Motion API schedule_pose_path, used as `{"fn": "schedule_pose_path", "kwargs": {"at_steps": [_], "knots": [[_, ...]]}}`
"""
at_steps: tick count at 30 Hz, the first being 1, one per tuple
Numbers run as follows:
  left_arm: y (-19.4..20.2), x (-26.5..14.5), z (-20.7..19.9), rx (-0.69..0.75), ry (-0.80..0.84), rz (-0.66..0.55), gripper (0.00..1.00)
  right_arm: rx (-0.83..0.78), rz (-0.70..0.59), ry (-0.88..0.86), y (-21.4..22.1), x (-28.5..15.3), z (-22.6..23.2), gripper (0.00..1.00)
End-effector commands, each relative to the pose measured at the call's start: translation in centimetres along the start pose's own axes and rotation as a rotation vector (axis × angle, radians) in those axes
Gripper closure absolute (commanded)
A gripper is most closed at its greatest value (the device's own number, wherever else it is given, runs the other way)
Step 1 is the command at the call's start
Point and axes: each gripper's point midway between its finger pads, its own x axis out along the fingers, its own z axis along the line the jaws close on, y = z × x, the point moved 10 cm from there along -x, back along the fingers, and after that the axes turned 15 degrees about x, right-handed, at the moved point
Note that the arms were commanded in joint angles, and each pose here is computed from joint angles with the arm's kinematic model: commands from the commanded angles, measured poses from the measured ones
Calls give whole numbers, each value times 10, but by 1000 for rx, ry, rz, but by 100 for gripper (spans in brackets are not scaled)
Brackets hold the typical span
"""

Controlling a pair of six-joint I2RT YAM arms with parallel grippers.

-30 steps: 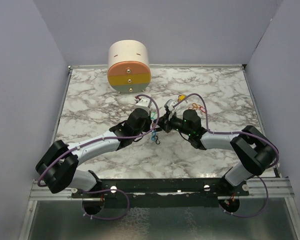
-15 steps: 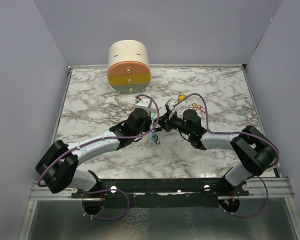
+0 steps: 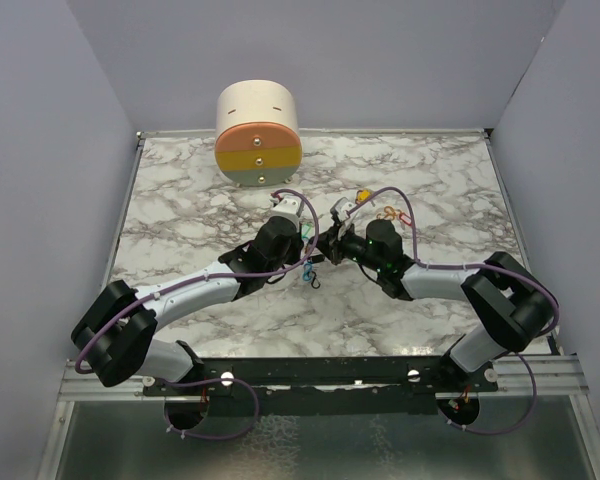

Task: Put the keys on the keyring

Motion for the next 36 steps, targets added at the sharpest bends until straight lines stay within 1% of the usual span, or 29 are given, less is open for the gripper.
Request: {"fn": "schedule_pose_path", "kwargs": {"at_steps": [1,14,15,16,17,19,20,23,26,30,34,36], "knots": [[-2,-3,0,4,18,-10,100,-16,-72,16,-13,-4,4,99],[-3,-2,-1,9,27,-5,100,-15,-96,37,-16,-7,4,99],[-3,-2,-1,9,28,-6,98,-15,-99,40,-16,-8,4,99],[-3,-2,-1,8,28,-6,93,-15,-102,42,-16,-8,4,99],[-3,-2,-1,7,28,-6,88,-15,-105,45,-17,-9,4,99],[-3,-2,-1,6,28,-6,73,-13,-109,55,-17,-10,3,99],[-3,-2,-1,4,27,-8,68,-9,-109,61,-17,-10,3,99],[-3,-3,0,-3,17,-11,55,-6,-108,82,-17,-10,1,99],[-3,-6,2,-12,-7,-18,46,-4,-112,110,-18,-11,0,99],[-4,-12,8,-31,-57,-40,41,3,-111,175,-19,-12,-5,99],[-4,-19,14,-48,-101,-67,34,21,-119,302,-22,-14,-14,99],[-3,-21,16,-52,-118,-72,27,39,-115,383,-23,-14,-22,99]]}}
